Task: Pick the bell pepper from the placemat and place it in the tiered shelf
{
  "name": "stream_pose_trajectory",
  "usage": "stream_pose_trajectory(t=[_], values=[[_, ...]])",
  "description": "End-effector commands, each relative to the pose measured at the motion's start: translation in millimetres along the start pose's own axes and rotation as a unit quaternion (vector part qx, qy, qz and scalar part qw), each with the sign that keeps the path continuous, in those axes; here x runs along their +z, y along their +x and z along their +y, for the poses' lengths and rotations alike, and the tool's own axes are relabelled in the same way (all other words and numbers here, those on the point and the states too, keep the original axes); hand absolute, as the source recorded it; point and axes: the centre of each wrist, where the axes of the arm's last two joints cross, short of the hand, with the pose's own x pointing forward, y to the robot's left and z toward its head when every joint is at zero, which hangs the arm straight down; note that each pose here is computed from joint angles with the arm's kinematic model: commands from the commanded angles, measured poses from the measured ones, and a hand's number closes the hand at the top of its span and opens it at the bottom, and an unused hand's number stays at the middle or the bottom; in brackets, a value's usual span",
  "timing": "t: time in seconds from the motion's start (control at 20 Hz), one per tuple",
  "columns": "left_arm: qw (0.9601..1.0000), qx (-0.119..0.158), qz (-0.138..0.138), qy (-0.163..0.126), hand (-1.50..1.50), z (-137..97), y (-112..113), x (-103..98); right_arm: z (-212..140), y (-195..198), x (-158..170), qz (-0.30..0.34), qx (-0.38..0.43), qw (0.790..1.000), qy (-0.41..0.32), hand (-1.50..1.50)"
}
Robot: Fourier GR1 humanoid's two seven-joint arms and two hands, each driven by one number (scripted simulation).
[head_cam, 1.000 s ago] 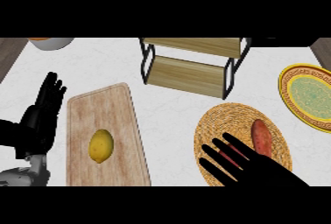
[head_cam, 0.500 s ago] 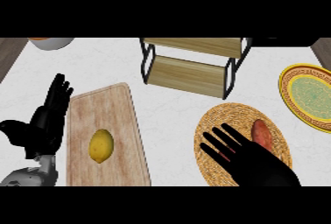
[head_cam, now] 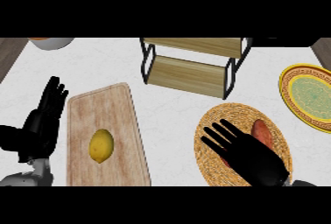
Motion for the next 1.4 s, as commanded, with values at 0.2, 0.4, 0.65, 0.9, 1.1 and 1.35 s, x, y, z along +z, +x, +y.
stream_pose_trajectory(t=[0.2, 0.4, 0.65, 0.9, 1.1, 1.35], values=[[1.0000, -0.002, 0.001, 0.003, 0.00, -3.1, -9.5, -8.4, 19.7, -7.4, -18.3, -0.021, -0.010, 1.000, -0.007, -1.50], [0.9999, -0.004, -0.004, 0.009, 0.00, 3.8, -10.6, 2.7, 18.3, -13.6, -21.7, -0.025, -0.011, 1.000, -0.015, -1.50], [0.9999, -0.002, -0.012, -0.003, 0.00, -11.7, -0.9, -2.8, 24.4, -3.2, -35.8, -0.019, -0.023, 1.000, 0.006, -1.50], [1.0000, -0.003, -0.003, 0.002, 0.00, -21.2, -0.1, 4.0, 40.3, -8.2, -38.0, -0.019, 0.015, 0.999, 0.043, 1.50], [1.0000, -0.006, 0.000, 0.006, 0.00, 5.6, 4.9, -8.6, 64.4, -10.7, -26.3, -0.053, 0.043, 0.998, -0.001, 1.50], [1.0000, 0.002, 0.006, 0.004, 0.00, 1.7, -5.6, -2.4, 48.8, 27.5, -63.4, 0.025, 0.004, 0.999, -0.029, 1.50]])
